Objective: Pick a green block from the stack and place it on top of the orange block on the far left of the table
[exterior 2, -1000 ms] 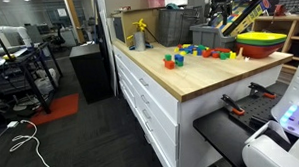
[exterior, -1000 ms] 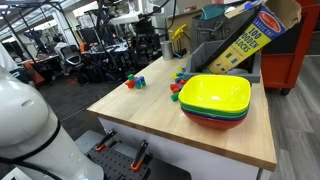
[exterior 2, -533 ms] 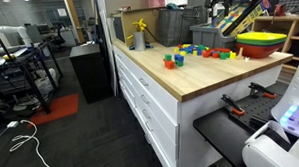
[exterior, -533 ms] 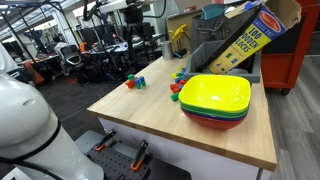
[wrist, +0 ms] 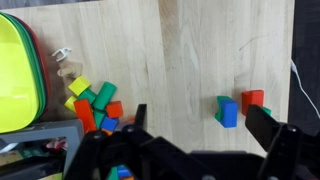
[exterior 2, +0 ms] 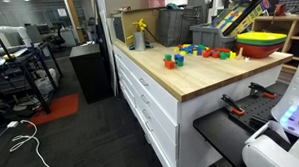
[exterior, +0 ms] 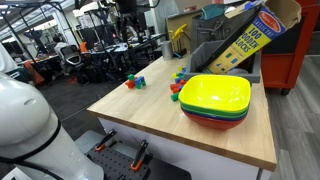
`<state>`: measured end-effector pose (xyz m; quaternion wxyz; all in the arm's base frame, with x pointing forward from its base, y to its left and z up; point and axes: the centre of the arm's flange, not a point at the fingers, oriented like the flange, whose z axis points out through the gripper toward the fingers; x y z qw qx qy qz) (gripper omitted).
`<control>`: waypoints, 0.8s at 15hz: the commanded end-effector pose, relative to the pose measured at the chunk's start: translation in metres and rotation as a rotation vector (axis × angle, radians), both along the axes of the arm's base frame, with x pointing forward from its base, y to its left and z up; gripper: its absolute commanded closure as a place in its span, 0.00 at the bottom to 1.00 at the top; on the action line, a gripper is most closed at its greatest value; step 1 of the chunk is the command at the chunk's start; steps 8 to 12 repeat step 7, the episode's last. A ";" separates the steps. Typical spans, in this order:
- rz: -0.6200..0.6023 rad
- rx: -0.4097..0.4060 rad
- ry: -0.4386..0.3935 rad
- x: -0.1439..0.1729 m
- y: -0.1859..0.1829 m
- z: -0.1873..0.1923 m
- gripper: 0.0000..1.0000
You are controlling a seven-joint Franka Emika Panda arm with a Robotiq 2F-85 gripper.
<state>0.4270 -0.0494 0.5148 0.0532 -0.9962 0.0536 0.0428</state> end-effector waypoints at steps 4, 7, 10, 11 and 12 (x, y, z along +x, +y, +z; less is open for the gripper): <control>0.000 0.032 -0.033 -0.004 0.008 0.018 0.00; 0.002 0.033 -0.035 -0.004 0.009 0.019 0.00; 0.002 0.033 -0.035 -0.004 0.009 0.019 0.00; 0.002 0.033 -0.035 -0.004 0.009 0.019 0.00; 0.002 0.033 -0.035 -0.004 0.009 0.019 0.00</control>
